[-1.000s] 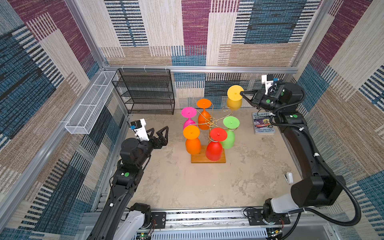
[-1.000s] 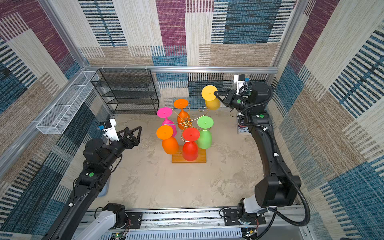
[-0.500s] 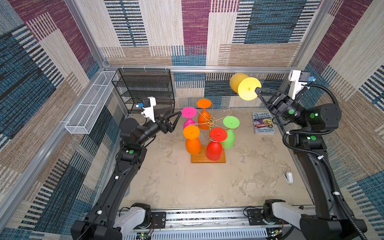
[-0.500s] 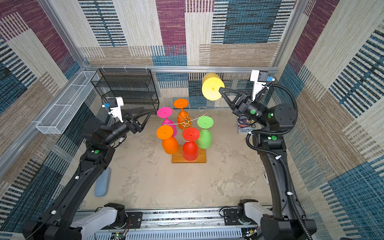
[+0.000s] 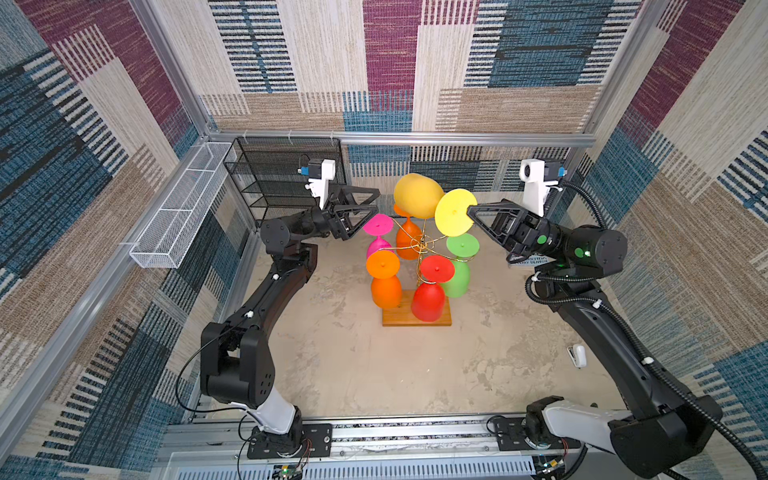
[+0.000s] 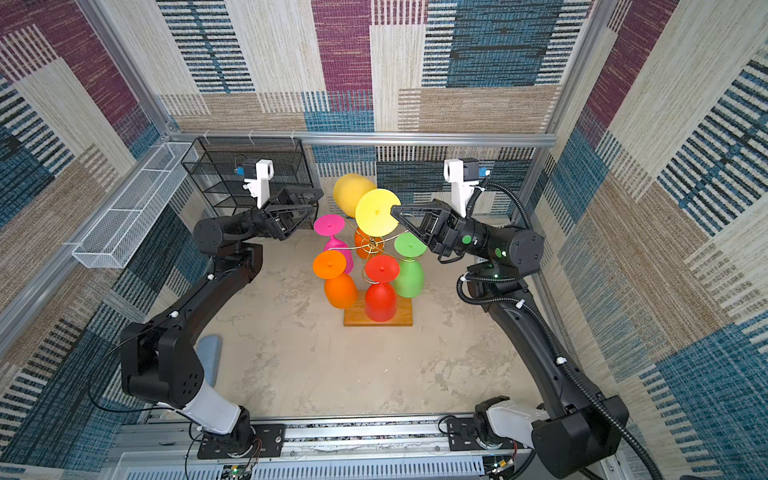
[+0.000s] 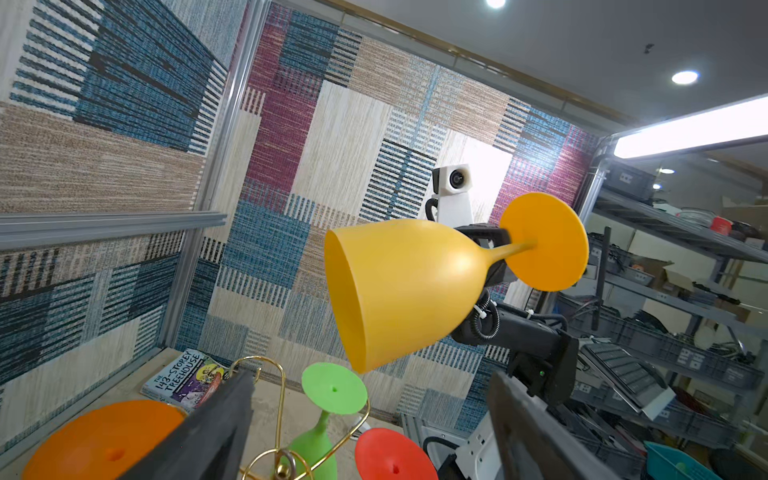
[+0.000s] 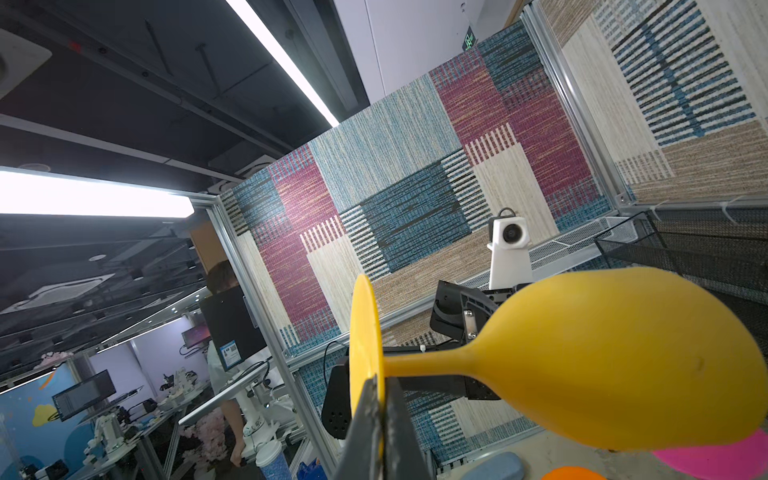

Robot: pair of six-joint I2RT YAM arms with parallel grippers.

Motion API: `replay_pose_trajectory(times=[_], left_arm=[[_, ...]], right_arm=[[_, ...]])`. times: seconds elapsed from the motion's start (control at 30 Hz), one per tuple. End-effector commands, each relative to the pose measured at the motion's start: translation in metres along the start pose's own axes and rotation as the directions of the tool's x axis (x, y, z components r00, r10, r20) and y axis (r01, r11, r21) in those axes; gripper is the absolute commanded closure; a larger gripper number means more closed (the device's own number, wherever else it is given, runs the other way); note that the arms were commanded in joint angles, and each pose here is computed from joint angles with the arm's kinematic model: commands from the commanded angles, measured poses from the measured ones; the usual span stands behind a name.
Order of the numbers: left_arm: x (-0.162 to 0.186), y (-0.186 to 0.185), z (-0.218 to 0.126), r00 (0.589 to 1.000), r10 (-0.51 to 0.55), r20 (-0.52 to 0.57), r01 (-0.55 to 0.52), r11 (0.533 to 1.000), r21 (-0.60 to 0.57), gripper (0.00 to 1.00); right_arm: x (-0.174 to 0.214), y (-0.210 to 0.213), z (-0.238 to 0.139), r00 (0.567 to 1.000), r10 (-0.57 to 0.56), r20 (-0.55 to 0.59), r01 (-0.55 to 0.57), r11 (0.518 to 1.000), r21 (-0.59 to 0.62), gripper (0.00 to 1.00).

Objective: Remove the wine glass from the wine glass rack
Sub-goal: 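Grasp the yellow glass's bowl with the left gripper beside the right gripper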

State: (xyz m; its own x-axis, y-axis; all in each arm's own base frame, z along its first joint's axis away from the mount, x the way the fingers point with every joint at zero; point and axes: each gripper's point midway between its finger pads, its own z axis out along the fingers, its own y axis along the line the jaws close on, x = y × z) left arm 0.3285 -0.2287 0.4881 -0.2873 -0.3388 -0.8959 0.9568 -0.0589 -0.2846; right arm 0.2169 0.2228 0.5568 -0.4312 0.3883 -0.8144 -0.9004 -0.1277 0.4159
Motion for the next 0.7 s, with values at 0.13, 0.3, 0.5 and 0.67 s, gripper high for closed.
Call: replay_pose_trajectory(times=[0.13,0.3,0.5,0.67], left_arm=[[0.015,-0.028,0.019,0.995,0.059,-0.079,-0.049,0.991,0.126,0.1],[0.021,-0.035,0.027,0.995,0.059,-0.082,-0.046,0.987,0.153,0.1],[0.021,-0.048,0.029,0.995,0.082,-0.06,-0.071,0.984,0.163,0.17],[0.021,-0.056,0.03,0.994,0.1,-0.041,-0.092,0.982,0.167,0.35]], right_arm=[[0.0,0.011,0.005,0.999,0.009,0.032,-0.006,0.996,-0.085,1.0],[0.005,0.003,0.007,0.998,0.056,0.034,-0.052,0.992,-0.115,1.0],[0.009,0.004,0.001,0.994,0.092,0.054,-0.083,0.984,-0.155,1.0],[0.008,0.01,-0.001,0.994,0.083,0.067,-0.072,0.985,-0.157,1.0]])
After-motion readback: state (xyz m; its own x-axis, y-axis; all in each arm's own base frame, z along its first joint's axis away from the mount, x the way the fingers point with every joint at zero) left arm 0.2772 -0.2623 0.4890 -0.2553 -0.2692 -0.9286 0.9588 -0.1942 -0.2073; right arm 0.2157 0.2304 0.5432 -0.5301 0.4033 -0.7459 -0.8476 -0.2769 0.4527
